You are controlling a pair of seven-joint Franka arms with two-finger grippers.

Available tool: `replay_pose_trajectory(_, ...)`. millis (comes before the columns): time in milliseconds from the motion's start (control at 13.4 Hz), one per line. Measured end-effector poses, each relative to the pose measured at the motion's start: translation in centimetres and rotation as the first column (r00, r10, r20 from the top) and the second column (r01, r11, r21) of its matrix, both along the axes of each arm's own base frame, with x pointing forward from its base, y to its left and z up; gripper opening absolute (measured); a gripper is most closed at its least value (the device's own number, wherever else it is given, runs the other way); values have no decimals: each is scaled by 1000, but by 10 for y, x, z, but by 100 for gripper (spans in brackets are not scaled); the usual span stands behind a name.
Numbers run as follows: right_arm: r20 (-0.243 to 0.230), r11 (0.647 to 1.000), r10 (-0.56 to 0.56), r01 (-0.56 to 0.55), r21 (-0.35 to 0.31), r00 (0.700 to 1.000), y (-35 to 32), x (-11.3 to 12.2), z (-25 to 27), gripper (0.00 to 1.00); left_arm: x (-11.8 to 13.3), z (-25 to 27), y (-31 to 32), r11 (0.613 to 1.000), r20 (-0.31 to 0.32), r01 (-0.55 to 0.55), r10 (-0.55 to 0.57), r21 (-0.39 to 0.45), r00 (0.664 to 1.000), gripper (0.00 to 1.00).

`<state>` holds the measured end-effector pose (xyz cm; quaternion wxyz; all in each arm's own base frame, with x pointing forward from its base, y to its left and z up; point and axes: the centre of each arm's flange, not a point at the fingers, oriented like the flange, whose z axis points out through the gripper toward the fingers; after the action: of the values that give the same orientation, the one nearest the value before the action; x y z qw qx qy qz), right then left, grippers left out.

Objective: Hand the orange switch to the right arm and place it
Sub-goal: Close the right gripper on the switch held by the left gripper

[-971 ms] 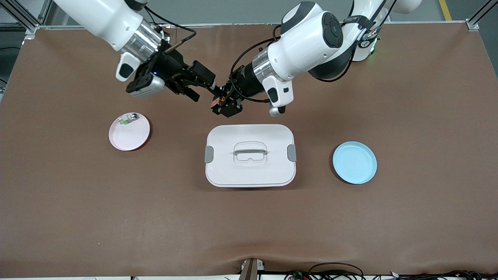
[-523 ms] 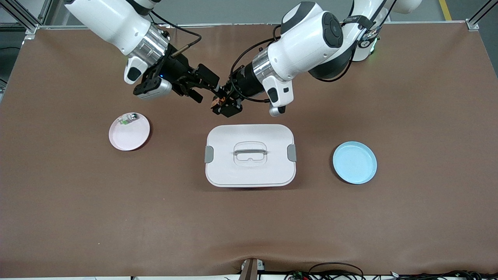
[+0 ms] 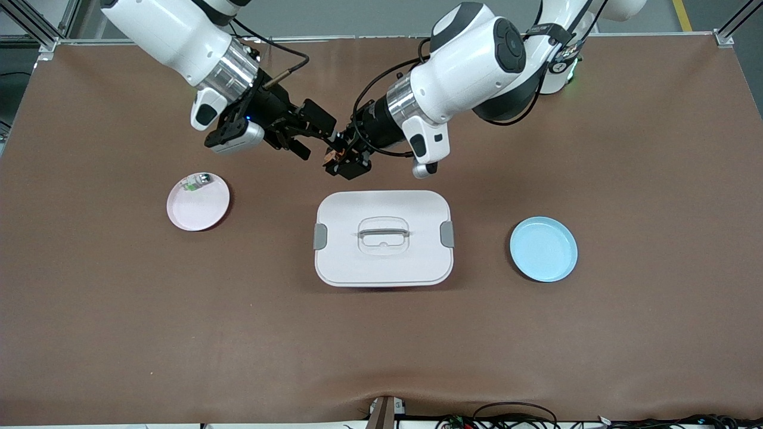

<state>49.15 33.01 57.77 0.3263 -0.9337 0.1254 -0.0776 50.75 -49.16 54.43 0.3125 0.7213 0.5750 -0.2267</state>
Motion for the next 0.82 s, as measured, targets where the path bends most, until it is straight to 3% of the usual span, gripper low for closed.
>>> replay_pose_trajectory(821, 18, 999, 36, -35, -25, 999, -2, 1, -15, 100, 0, 1, 0, 1000, 1, 0, 0, -1, 1000, 72)
